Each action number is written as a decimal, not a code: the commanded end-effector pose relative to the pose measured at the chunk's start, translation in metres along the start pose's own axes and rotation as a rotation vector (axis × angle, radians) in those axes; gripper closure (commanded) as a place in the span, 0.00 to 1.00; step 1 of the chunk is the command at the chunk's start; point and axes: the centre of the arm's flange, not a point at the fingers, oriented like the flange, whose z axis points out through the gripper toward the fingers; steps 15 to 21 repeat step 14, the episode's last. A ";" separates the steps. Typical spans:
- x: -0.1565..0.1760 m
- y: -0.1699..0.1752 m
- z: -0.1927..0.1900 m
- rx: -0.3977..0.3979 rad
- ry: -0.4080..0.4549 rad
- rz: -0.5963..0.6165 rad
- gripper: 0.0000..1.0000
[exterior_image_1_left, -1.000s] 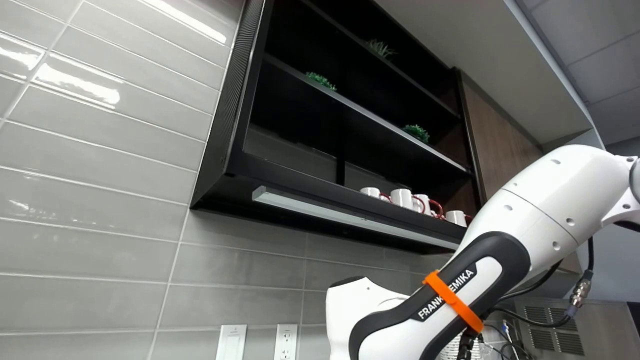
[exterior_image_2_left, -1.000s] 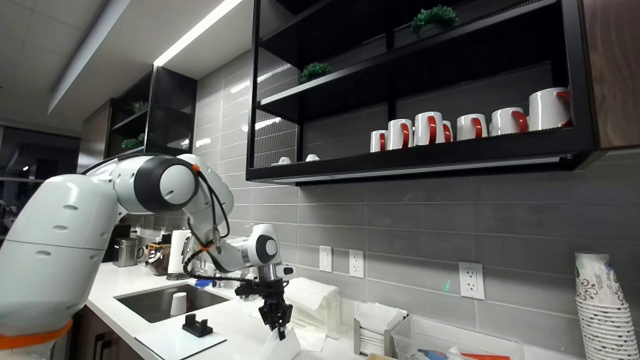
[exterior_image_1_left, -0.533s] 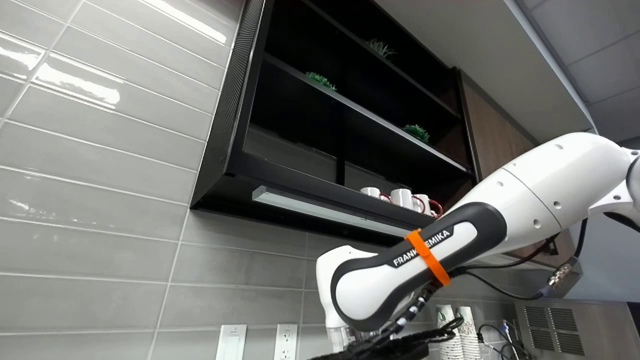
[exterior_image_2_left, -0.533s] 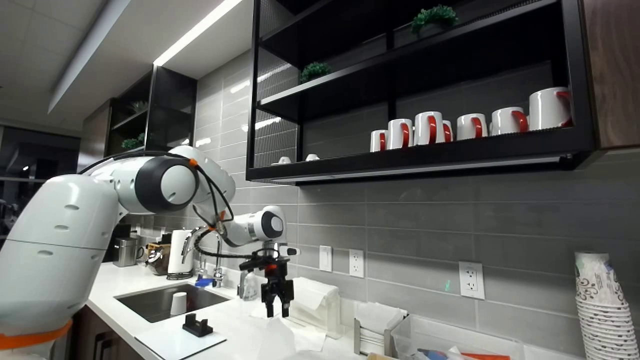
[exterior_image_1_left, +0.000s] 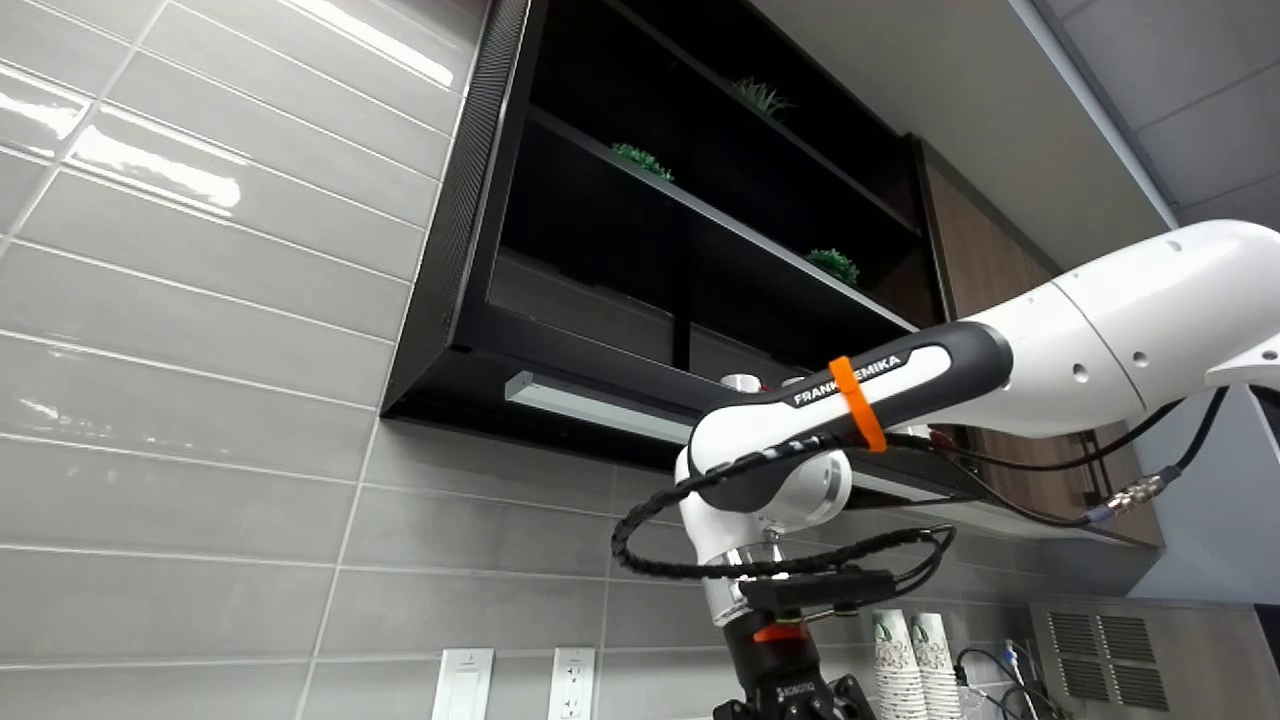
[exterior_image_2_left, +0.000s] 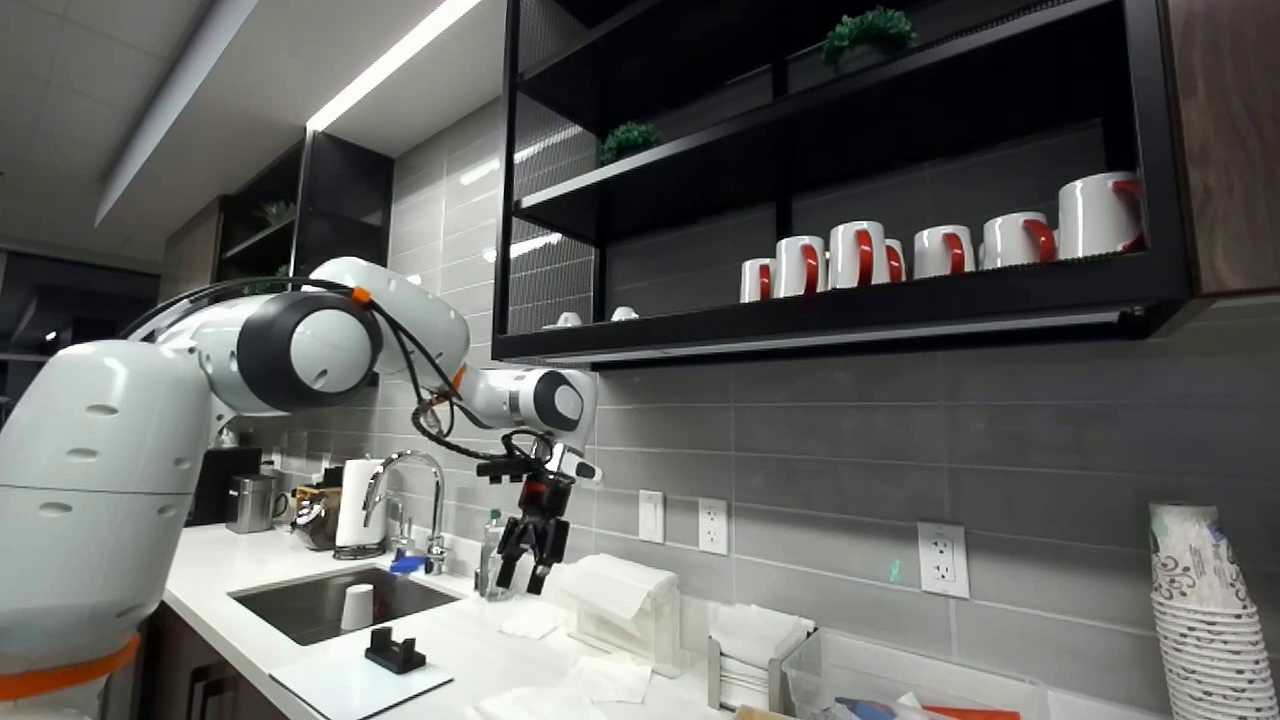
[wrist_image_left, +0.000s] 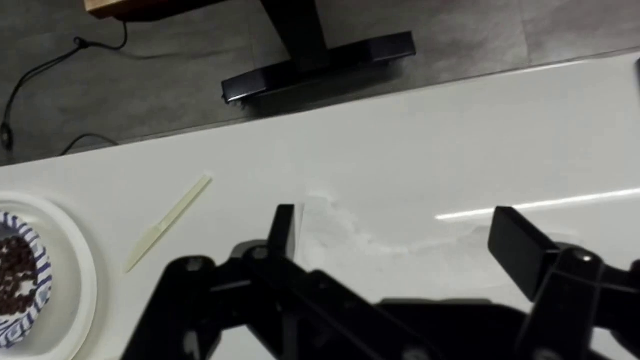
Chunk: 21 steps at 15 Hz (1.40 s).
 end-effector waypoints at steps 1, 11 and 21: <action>-0.034 0.047 -0.022 0.181 -0.061 0.001 0.00; -0.074 0.160 -0.065 0.357 0.183 -0.007 0.00; -0.081 0.161 -0.063 0.359 0.193 -0.015 0.00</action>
